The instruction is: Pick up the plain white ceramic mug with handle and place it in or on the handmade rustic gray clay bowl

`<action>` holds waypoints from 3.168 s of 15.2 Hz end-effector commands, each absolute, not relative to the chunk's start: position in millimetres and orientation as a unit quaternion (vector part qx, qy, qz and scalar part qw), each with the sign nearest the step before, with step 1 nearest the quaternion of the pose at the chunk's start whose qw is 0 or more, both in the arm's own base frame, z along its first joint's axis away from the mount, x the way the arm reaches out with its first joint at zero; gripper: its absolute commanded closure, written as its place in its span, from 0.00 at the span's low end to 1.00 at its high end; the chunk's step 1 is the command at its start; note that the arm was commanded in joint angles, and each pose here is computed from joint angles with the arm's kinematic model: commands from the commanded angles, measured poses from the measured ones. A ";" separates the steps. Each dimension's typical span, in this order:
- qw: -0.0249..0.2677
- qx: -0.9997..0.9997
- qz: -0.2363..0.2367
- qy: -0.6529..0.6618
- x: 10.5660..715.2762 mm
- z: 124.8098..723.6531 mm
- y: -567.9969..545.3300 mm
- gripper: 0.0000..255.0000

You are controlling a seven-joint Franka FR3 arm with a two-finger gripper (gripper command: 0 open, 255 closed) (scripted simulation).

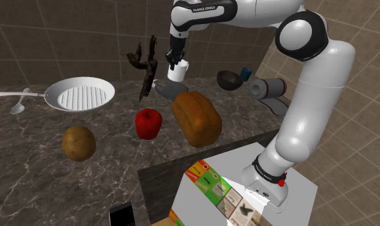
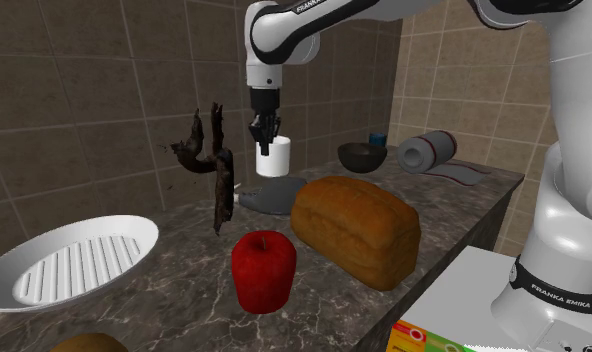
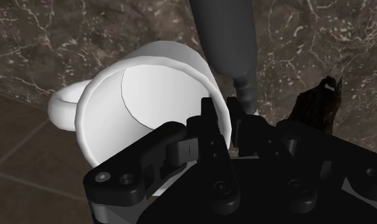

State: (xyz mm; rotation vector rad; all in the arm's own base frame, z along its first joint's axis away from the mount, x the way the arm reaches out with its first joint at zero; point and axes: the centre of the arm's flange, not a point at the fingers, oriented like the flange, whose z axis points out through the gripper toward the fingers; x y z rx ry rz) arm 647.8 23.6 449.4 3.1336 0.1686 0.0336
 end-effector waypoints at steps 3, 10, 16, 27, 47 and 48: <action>0.002 0.999 0.011 0.054 647.4 470.2 24.5 1.00; 0.002 0.999 0.011 0.054 647.4 507.1 24.5 1.00; 0.002 0.999 0.011 0.054 632.4 522.4 -12.1 1.00; 0.002 0.999 0.011 0.054 577.4 530.6 -146.2 1.00; 0.002 0.999 0.011 0.054 488.9 533.3 -362.1 1.00; 0.002 0.999 0.011 0.054 488.9 528.0 -362.1 1.00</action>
